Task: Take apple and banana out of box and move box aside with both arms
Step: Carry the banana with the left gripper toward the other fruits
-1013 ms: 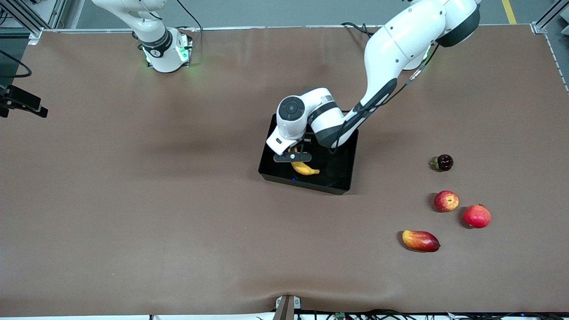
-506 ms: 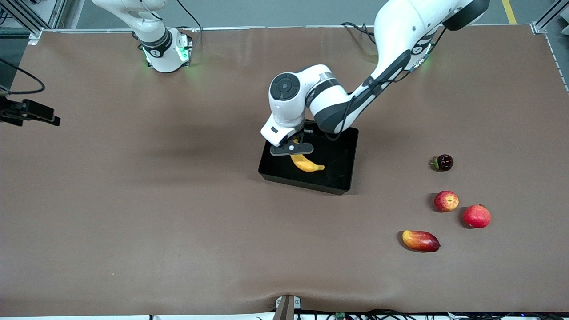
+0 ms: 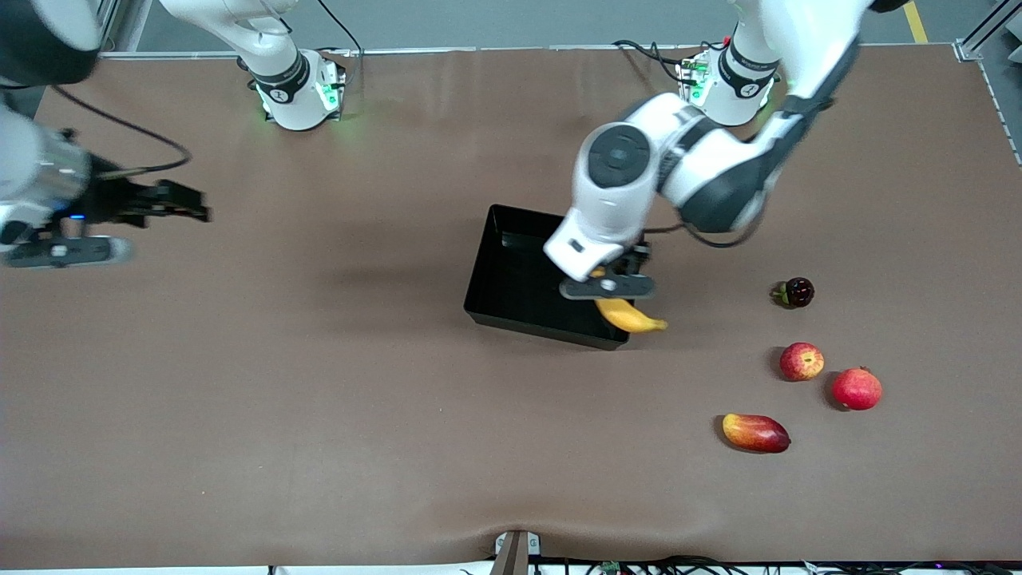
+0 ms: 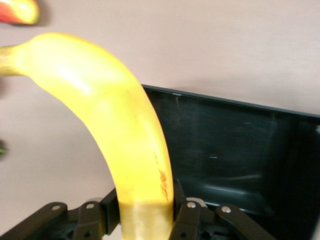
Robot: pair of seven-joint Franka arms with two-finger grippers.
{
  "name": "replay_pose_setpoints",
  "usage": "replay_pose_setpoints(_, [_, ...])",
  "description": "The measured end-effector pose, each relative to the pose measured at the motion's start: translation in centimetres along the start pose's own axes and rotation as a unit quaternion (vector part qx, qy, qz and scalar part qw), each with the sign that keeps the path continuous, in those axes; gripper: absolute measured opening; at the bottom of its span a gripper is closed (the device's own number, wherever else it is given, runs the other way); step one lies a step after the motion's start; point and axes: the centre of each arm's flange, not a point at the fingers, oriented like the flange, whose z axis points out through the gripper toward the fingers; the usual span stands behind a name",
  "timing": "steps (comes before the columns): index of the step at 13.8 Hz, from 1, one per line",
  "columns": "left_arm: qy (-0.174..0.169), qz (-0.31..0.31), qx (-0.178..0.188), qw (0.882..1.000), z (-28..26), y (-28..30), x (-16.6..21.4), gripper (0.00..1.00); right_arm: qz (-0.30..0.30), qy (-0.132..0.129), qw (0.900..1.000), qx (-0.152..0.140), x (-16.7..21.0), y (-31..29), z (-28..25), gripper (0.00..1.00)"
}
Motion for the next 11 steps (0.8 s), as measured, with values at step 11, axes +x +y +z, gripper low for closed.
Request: replay_pose_setpoints(11, [-0.019,0.149,-0.032,0.988,16.6,-22.0,3.3,0.38,0.086,0.036,0.996,0.001,4.0,-25.5,24.3,1.00])
